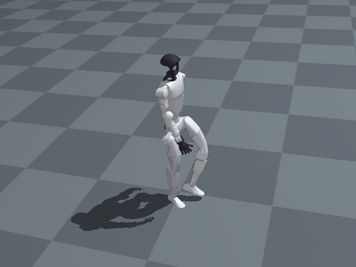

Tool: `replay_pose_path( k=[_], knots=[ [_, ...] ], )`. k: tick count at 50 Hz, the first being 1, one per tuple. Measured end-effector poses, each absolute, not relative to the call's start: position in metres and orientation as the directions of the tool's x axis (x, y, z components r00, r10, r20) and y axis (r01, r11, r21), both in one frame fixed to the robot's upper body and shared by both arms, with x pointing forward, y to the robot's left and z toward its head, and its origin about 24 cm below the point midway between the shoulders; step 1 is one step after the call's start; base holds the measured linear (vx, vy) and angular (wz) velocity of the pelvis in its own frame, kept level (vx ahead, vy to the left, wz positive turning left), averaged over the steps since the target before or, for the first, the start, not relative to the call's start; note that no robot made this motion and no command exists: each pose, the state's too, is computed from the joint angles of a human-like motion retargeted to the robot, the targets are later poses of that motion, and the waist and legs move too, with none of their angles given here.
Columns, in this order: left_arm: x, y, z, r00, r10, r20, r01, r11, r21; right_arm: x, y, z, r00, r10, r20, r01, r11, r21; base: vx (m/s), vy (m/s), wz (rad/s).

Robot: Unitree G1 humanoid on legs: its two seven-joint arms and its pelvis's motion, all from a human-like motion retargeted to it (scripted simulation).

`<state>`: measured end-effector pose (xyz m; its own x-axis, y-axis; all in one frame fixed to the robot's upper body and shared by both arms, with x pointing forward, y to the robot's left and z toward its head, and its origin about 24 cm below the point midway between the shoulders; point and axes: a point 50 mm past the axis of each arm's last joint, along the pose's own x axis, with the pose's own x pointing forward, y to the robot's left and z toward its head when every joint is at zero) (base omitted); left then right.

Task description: In place motions

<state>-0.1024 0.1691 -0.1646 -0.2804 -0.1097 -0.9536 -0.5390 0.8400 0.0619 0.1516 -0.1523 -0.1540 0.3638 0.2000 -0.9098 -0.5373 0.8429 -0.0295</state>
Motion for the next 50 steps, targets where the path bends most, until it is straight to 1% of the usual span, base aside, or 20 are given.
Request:
replay_pose_path(
  k=[5,8,10,12,15,17,20,22,25,28,32,35,38,39,40,43,47,50],
  knots=[
    [-0.11,0.17,-0.162,-0.312,-0.103,-0.945,-0.553,0.828,0.092,0.112,-0.159,-0.167,0.291,0.135,-0.947,-0.527,0.849,-0.042,0.27,0.07,-0.93],
    [-0.092,0.172,-0.167,-0.273,-0.066,-0.96,-0.553,0.827,0.101,0.069,-0.178,-0.176,0.168,0.062,-0.984,-0.504,0.863,-0.032,0.26,0.12,-0.77],
    [-0.065,0.172,-0.173,-0.207,-0.062,-0.976,-0.558,0.827,0.066,0.04,-0.196,-0.178,0.059,-0.016,-0.998,-0.486,0.873,-0.043,0.0,0.12,0.09],
    [-0.02,0.178,-0.178,-0.095,-0.052,-0.994,-0.528,0.849,0.007,0.017,-0.215,-0.176,-0.034,-0.078,-0.996,-0.413,0.909,-0.057,-0.31,0.07,-0.12],
    [0.056,0.204,-0.174,0.108,-0.009,-0.994,-0.428,0.902,-0.055,-0.02,-0.231,-0.17,-0.17,-0.095,-0.981,-0.254,0.966,-0.049,-0.34,0.02,0.12],
    [0.093,0.219,-0.166,0.211,0.021,-0.977,-0.355,0.933,-0.056,-0.051,-0.238,-0.164,-0.281,-0.083,-0.956,-0.167,0.985,-0.036,-0.08,-0.01,0.07],
    [0.122,0.228,-0.157,0.316,0.071,-0.946,-0.27,0.963,-0.018,-0.108,-0.246,-0.149,-0.441,-0.113,-0.89,-0.072,0.993,-0.091,0.21,-0.02,-0.01],
    [0.138,0.23,-0.152,0.374,0.082,-0.924,-0.229,0.973,-0.006,-0.135,-0.247,-0.14,-0.505,-0.135,-0.853,-0.028,0.99,-0.139,0.18,-0.01,-0.15],
    [0.154,0.231,-0.145,0.43,0.072,-0.9,-0.192,0.981,-0.013,-0.15,-0.243,-0.135,-0.54,-0.13,-0.832,0.017,0.986,-0.165,0.05,0.0,-0.2],
    [0.143,0.224,-0.151,0.412,0.065,-0.909,-0.197,0.98,-0.019,-0.149,-0.239,-0.137,-0.539,-0.113,-0.834,0.019,0.989,-0.147,0.13,0.01,-0.05],
    [0.091,0.207,-0.169,0.3,0.041,-0.953,-0.254,0.966,-0.039,-0.119,-0.235,-0.148,-0.477,-0.115,-0.871,-0.056,0.993,-0.1,0.13,0.0,0.05],
    [0.036,0.196,-0.179,0.147,0.032,-0.989,-0.342,0.939,-0.02,-0.068,-0.226,-0.162,-0.375,-0.101,-0.922,-0.163,0.986,-0.042,-0.05,-0.1,0.06],
    [0.0,0.187,-0.18,0.01,0.019,-1.0,-0.423,0.906,0.013,0.008,-0.206,-0.175,-0.153,-0.017,-0.988,-0.238,0.971,0.02,-0.33,-0.22,0.84],
    [-0.012,0.185,-0.179,-0.034,0.008,-0.999,-0.469,0.883,0.023,0.045,-0.199,-0.176,-0.039,0.018,-0.999,-0.289,0.957,0.028,-0.41,-0.2,0.64],
    [-0.025,0.183,-0.177,-0.079,-0.009,-0.997,-0.523,0.852,0.034,0.087,-0.19,-0.171,0.089,0.062,-0.994,-0.354,0.935,0.027,-0.37,-0.13,0.38],
    [-0.067,0.172,-0.172,-0.198,-0.089,-0.976,-0.589,0.807,0.046,0.163,-0.167,-0.15,0.345,0.146,-0.927,-0.486,0.873,-0.044,-0.13,-0.09,-0.1],
    [-0.123,0.167,-0.159,-0.35,-0.098,-0.932,-0.601,0.787,0.143,0.208,-0.143,-0.126,0.543,0.226,-0.809,-0.52,0.847,-0.113,0.18,-0.02,-0.03],
    [-0.136,0.164,-0.154,-0.371,-0.12,-0.921,-0.62,0.771,0.149,0.223,-0.134,-0.114,0.585,0.284,-0.76,-0.545,0.831,-0.109,0.03,0.05,-0.02]
  ],
)
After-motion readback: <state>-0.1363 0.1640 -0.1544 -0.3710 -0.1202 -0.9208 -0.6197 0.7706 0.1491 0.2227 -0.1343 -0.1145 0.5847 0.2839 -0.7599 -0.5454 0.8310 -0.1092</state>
